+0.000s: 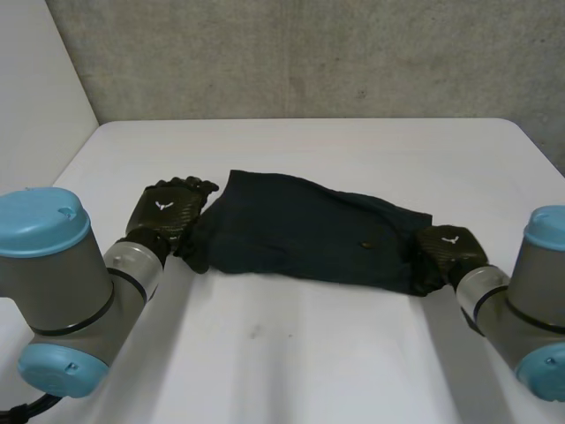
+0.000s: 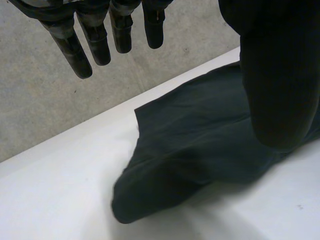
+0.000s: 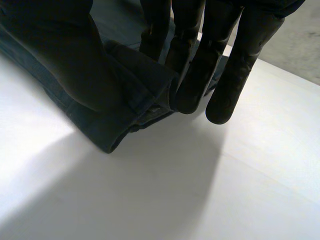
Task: Fold the shorts.
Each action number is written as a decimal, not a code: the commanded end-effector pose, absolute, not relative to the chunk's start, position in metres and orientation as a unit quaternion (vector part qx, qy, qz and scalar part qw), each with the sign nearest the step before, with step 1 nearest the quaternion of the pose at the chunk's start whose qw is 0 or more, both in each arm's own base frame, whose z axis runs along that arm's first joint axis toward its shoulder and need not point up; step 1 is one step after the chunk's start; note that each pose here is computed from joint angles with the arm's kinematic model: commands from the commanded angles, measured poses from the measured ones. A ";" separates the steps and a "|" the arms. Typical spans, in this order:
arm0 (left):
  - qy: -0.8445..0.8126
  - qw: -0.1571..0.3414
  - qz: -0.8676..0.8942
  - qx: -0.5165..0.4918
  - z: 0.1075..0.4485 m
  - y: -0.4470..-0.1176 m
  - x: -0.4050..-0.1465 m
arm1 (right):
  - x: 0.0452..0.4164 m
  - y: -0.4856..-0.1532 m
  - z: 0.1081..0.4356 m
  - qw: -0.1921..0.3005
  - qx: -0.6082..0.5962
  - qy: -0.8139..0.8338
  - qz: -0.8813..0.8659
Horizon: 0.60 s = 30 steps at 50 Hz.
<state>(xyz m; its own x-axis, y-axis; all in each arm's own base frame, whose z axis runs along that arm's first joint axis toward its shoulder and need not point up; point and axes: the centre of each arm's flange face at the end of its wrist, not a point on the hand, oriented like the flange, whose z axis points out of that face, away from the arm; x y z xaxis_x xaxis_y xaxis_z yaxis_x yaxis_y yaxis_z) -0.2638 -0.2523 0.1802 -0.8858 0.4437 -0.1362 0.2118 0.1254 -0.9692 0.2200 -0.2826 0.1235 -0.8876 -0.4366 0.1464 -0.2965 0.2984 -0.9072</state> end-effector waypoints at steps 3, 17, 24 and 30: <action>-0.740 0.091 0.631 -0.216 0.188 -0.250 -0.261 | 0.169 -0.302 0.142 -0.050 -0.275 0.807 -0.520; -0.736 0.090 0.637 -0.212 0.193 -0.249 -0.258 | 0.202 -0.311 0.196 -0.141 -0.429 0.693 -0.562; -0.727 0.091 0.647 -0.210 0.201 -0.253 -0.260 | 0.299 -0.261 0.224 -0.046 -0.523 0.579 -0.623; -0.707 0.096 0.670 -0.205 0.218 -0.262 -0.264 | 0.366 -0.223 0.190 0.101 -0.617 0.494 -0.604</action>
